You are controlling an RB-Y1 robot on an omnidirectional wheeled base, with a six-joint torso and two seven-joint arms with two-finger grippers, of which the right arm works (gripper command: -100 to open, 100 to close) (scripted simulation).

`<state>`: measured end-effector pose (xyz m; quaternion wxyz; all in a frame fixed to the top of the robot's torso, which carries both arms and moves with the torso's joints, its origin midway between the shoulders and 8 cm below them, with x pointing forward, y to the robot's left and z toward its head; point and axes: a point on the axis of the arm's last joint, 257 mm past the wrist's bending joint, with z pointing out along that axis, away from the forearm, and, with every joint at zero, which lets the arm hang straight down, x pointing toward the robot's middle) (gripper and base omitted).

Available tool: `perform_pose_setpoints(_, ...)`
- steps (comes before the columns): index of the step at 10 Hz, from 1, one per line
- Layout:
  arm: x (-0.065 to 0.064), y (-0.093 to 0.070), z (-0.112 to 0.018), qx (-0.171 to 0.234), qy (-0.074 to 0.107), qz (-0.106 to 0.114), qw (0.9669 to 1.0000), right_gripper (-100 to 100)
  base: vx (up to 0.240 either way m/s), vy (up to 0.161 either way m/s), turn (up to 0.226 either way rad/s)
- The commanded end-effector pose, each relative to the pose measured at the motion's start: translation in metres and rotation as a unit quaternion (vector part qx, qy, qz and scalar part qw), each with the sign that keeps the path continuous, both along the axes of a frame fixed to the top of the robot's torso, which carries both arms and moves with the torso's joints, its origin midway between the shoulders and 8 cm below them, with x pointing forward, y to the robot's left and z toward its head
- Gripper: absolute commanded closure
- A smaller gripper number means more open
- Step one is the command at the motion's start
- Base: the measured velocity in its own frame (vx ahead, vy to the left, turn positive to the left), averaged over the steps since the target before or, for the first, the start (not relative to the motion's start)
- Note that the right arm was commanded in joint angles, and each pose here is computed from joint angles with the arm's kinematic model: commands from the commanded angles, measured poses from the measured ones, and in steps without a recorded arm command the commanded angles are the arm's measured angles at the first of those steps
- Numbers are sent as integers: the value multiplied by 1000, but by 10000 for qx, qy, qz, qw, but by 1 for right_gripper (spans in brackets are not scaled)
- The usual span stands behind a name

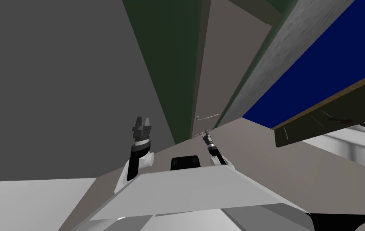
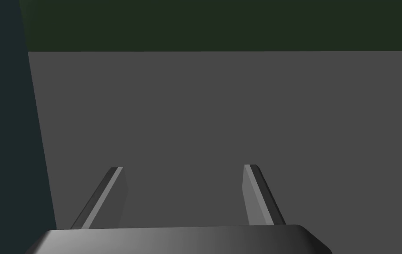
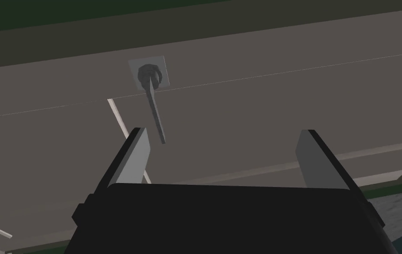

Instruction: Pull the door open

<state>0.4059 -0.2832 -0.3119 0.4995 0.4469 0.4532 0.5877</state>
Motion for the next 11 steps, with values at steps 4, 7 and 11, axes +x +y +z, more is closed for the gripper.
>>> perform_pose_setpoints(4,-6,-22,-28,-77,276,6,9996,-100,75,-74,128)
perform_pose_setpoints(7,-11,-37,-43,-139,431,-11,9990,-100,57,-79,113)
perform_pose_setpoints(11,-18,-63,-62,-249,646,-61,9976,-100,65,-76,129)
